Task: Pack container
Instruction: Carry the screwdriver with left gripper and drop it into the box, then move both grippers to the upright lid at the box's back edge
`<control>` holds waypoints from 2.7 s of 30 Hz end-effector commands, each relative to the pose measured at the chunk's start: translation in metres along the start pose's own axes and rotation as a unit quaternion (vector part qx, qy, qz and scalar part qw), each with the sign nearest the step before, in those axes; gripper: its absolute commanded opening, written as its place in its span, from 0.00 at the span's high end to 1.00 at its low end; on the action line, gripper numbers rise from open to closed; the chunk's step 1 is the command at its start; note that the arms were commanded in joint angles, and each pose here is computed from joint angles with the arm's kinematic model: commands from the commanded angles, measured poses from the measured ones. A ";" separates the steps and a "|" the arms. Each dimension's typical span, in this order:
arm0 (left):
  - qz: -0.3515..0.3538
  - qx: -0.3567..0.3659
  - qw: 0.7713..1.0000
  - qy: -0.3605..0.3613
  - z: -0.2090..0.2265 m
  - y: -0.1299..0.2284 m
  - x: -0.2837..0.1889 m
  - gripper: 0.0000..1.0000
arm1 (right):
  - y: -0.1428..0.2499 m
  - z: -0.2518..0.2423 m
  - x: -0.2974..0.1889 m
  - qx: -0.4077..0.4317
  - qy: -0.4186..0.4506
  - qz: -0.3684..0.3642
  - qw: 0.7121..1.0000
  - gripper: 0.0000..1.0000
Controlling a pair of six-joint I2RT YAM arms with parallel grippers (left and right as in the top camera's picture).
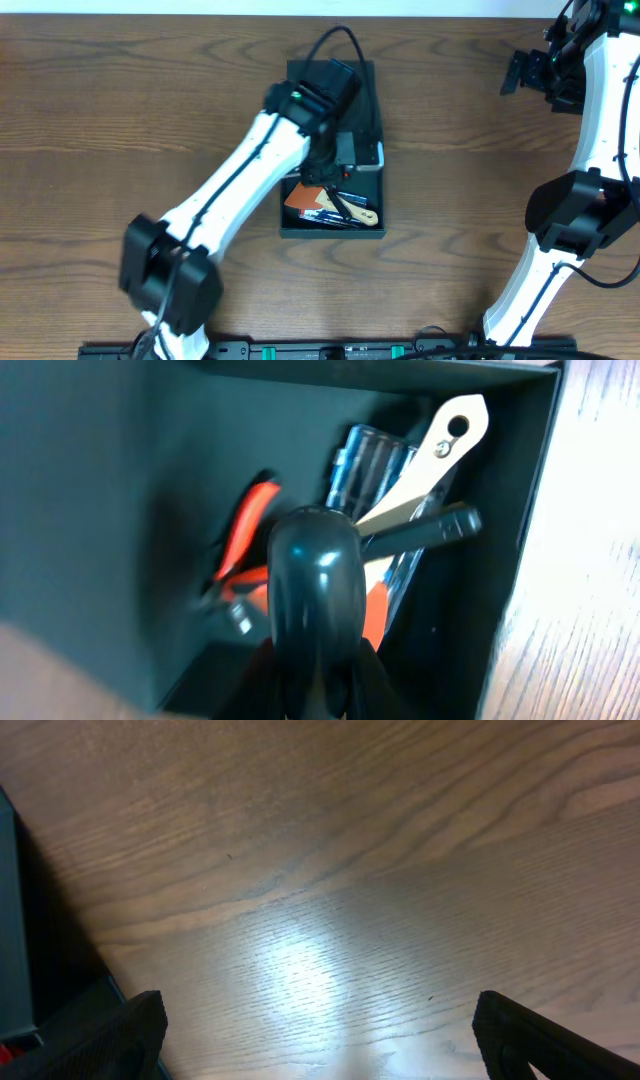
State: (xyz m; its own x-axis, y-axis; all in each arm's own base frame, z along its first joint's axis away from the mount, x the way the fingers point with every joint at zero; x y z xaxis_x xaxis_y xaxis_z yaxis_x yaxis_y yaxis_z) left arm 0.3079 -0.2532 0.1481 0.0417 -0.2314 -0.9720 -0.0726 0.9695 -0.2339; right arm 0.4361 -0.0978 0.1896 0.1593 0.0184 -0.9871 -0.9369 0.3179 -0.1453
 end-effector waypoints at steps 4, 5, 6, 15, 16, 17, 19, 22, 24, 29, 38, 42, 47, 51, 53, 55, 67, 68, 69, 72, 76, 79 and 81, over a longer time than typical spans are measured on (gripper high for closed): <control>0.022 0.004 0.999 0.050 -0.001 0.003 0.046 0.94 | 0.001 0.000 0.000 -0.011 0.000 0.002 1.000 0.01; 0.024 0.004 0.998 0.053 0.000 0.004 0.052 0.94 | 0.001 0.000 0.000 -0.012 0.000 0.002 1.000 0.01; 0.025 0.003 0.998 0.054 0.001 0.004 0.055 0.94 | 0.002 0.000 0.000 -0.012 0.000 0.002 1.000 0.01; 0.031 -0.013 0.998 0.052 0.013 0.013 0.066 0.30 | 0.003 0.000 0.000 -0.016 0.000 0.004 1.000 0.01; 0.031 -0.016 0.998 0.051 0.014 0.015 0.065 0.26 | 0.002 0.000 0.000 -0.016 0.000 0.004 1.000 0.01; 0.033 -0.022 0.998 0.049 0.016 0.016 0.065 0.20 | 0.002 0.000 0.000 -0.016 0.000 0.003 1.000 0.01; 0.041 -0.031 0.998 0.041 0.019 0.021 0.063 0.16 | 0.002 0.000 0.000 -0.020 0.000 0.003 1.000 0.01; 0.052 -0.056 0.997 0.018 0.025 0.026 0.054 0.12 | 0.002 0.000 0.000 -0.029 0.000 0.003 1.000 0.01; 0.057 -0.088 0.994 -0.009 0.032 0.030 0.041 0.11 | 0.003 0.001 0.000 -0.029 -0.004 0.005 1.000 0.01; 0.017 -0.216 0.974 -0.073 0.048 0.043 -0.016 0.01 | 0.010 0.025 -0.002 -0.070 -0.082 0.016 0.994 0.02; -0.115 -0.456 0.874 -0.126 0.091 0.115 -0.108 0.02 | 0.038 0.105 -0.030 -0.151 -0.304 0.039 0.940 0.44; -0.190 -0.516 0.832 -0.073 0.116 0.132 -0.105 0.01 | 0.040 0.121 -0.028 -0.155 -0.305 0.045 0.939 0.99; -0.200 -0.565 0.800 -0.017 0.137 0.155 -0.068 0.15 | 0.032 0.146 -0.011 -0.162 -0.302 0.038 0.939 0.99; -0.167 -0.585 0.793 0.026 0.141 0.165 -0.021 0.51 | 0.030 0.169 0.022 -0.174 -0.304 0.057 0.935 0.99; -0.159 -0.592 0.788 0.052 0.141 0.166 0.000 0.59 | 0.030 0.179 0.044 -0.175 -0.303 0.072 0.934 0.99; -0.160 -0.596 0.783 0.076 0.142 0.165 0.018 0.72 | 0.031 0.186 0.068 -0.174 -0.302 0.089 0.933 0.99; -0.152 -0.604 0.775 0.111 0.151 0.167 0.082 0.88 | 0.035 0.192 0.142 -0.155 -0.295 0.136 0.933 0.99; -0.154 -0.605 0.773 0.110 0.153 0.165 0.085 0.87 | 0.035 0.193 0.144 -0.152 -0.296 0.139 0.933 0.99; -0.158 -0.606 0.772 0.107 0.157 0.164 0.087 0.88 | 0.037 0.193 0.148 -0.151 -0.296 0.143 0.932 0.99; -0.175 -0.597 0.776 0.106 0.164 0.155 0.093 0.88 | 0.041 0.196 0.155 -0.151 -0.297 0.153 0.930 0.99; -0.188 -0.595 0.774 0.106 0.170 0.145 0.101 0.89 | 0.045 0.204 0.161 -0.158 -0.297 0.157 0.928 0.99; -0.195 -0.584 0.781 0.100 0.173 0.136 0.105 0.89 | 0.045 0.207 0.163 -0.163 -0.299 0.153 0.928 0.99; -0.200 -0.579 0.785 0.097 0.175 0.131 0.105 0.89 | 0.045 0.211 0.162 -0.166 -0.305 0.150 0.926 0.99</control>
State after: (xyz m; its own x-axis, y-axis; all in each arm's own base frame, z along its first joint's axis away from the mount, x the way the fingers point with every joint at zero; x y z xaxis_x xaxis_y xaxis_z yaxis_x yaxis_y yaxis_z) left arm 0.4797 -0.1273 0.0243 0.1646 -0.5987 -0.7839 -0.9482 0.1228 -0.2929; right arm 0.4859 0.1085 0.0419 -0.0605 0.5949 -0.8015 -0.9957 -0.0927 0.0063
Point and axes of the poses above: each gripper's point midway between its finger pads, its own x axis out along the fingers, its own z axis along the line the jaws close on, y = z × x, the point moved 1 cm from there along -x, back along the fingers, and after that the axes turned 2 degrees about -x, right-handed, at the moved point
